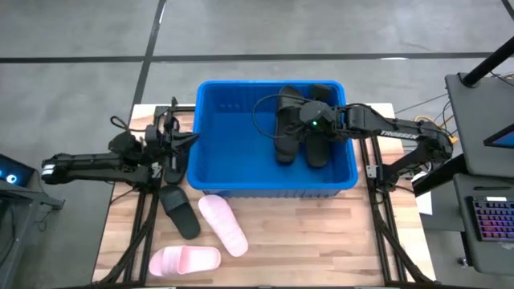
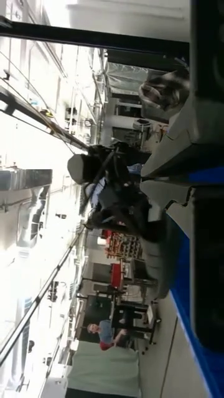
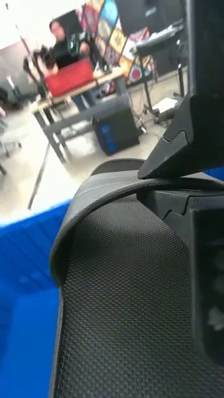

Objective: Pick and place slides into bin
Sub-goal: Put the black slide into the blue bin

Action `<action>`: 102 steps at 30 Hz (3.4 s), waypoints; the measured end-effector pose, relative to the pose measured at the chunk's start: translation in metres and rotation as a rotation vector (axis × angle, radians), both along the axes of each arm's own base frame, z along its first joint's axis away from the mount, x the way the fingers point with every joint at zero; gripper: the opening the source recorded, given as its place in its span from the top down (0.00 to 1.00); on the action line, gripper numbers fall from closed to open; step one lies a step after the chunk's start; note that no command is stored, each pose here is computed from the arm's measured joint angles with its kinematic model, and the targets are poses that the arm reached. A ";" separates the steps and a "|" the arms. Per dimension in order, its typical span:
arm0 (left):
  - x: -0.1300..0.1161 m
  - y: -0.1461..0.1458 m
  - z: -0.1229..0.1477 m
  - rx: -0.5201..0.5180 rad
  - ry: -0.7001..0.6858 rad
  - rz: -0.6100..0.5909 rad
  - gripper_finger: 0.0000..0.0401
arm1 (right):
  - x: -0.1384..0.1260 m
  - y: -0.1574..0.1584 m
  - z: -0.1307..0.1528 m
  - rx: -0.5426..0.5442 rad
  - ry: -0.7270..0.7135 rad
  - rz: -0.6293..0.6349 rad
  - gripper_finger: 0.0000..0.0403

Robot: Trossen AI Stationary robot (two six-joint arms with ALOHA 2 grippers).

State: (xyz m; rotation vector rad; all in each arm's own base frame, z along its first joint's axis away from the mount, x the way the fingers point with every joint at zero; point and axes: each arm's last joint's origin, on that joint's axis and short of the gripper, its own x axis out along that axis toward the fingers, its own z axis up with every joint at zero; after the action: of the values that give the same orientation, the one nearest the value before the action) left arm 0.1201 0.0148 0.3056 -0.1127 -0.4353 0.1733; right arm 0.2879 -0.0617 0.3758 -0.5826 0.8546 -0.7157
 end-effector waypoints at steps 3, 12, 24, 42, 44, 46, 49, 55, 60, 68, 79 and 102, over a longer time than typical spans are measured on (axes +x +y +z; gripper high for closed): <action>-0.004 0.000 -0.001 0.016 0.016 0.019 0.98 | -0.001 -0.007 -0.010 0.020 0.039 0.012 0.93; -0.009 -0.001 0.000 0.033 0.008 0.027 0.98 | -0.002 -0.018 -0.036 0.109 0.110 0.073 0.93; -0.012 -0.001 0.001 0.033 -0.006 0.027 0.98 | 0.007 -0.028 -0.060 0.034 0.097 0.090 0.93; -0.012 -0.001 0.001 -0.013 -0.018 0.004 0.98 | 0.029 -0.046 -0.110 0.004 0.294 0.088 0.93; -0.013 -0.001 0.001 -0.014 -0.020 0.003 0.98 | 0.032 -0.047 -0.115 0.002 0.323 0.095 0.93; -0.013 -0.001 0.002 -0.013 -0.021 0.004 0.98 | 0.035 -0.048 -0.120 -0.001 0.343 0.102 0.93; -0.013 -0.001 0.002 -0.012 -0.021 0.004 0.98 | 0.038 -0.050 -0.127 0.001 0.368 0.108 0.93; -0.012 -0.001 0.001 -0.013 -0.018 0.004 0.98 | 0.041 -0.055 -0.136 0.006 0.389 0.100 0.93; -0.012 -0.001 0.001 -0.013 -0.016 0.005 0.98 | 0.042 -0.062 -0.139 0.007 0.396 0.083 0.93; -0.012 -0.001 0.001 -0.012 -0.011 0.005 0.98 | 0.039 -0.074 -0.143 -0.015 0.441 0.051 0.93; -0.011 -0.001 -0.001 -0.013 -0.004 0.005 0.98 | 0.045 -0.081 -0.160 -0.003 0.497 0.073 0.93; -0.011 -0.001 -0.004 -0.015 -0.001 0.004 0.98 | 0.043 -0.083 -0.160 0.038 0.464 0.082 0.93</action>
State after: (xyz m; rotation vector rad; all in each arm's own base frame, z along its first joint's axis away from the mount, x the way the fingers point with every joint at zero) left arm 0.1093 0.0140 0.3021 -0.1266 -0.4353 0.1809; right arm 0.3310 -0.1451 0.2160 -0.7597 1.2627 -0.4923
